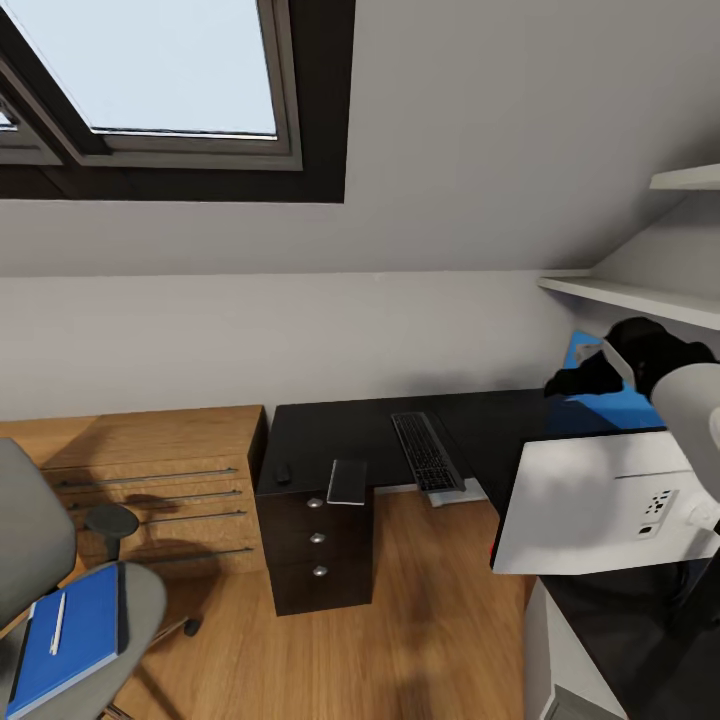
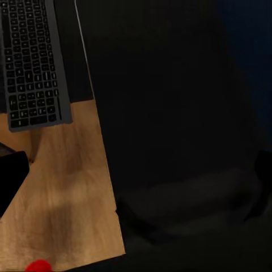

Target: In the bedroom, organize the workspace by keeping the computer under the desk, ensuring the monitor is on the desk, placing the keyboard on the desk next to the monitor, placing the mouse on the desk next to the keyboard, moving the folder from the swivel chair onto the desk next to the mouse, stacking the notebook on top of the folder with the pen on top of the notebook, and positioning the swivel chair next to the desk.

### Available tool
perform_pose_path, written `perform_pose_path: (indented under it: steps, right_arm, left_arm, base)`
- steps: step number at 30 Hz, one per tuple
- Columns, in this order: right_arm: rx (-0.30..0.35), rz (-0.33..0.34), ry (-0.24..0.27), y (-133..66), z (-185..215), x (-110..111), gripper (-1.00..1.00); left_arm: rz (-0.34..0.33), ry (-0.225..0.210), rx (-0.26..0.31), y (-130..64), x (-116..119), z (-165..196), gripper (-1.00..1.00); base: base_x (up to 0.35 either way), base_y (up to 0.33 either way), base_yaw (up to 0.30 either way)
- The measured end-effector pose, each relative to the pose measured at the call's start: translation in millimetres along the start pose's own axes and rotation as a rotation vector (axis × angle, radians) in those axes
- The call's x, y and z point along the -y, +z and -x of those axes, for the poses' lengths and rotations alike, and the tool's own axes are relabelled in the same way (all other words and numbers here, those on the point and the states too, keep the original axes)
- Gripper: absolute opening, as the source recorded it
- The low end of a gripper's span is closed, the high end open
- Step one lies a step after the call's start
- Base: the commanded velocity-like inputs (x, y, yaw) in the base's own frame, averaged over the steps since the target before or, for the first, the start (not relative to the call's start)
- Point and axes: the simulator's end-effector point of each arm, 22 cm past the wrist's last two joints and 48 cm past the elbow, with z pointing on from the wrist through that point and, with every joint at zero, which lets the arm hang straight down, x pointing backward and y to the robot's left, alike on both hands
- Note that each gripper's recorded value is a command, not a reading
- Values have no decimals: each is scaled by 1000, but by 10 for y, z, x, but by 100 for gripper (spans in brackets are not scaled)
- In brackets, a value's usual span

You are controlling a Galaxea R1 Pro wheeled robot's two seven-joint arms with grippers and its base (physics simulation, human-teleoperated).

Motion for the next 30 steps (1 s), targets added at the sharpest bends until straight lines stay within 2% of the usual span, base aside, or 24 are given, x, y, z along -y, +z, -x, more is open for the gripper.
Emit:
perform_pose_path:
  steps: [7,17,23,30]
  right_arm:
    - [-24,-30,-39,9,-72,103,100]
    - [-95,44,-156,32,-273,-17,100]
    - [-99,56,-165,38,-300,-1,100]
    - [-113,61,-180,138,-433,-17,100]
  left_arm:
    - [1,0,0,0,-2,0,100]
    - [0,0,2,0,0,4,100]
    - [0,0,1,3,2,3,100]
    - [0,0,1,2,2,2,100]
  base:
    - [0,0,0]
    - [0,0,0]
    - [-161,0,0]
    - [-133,0,0]
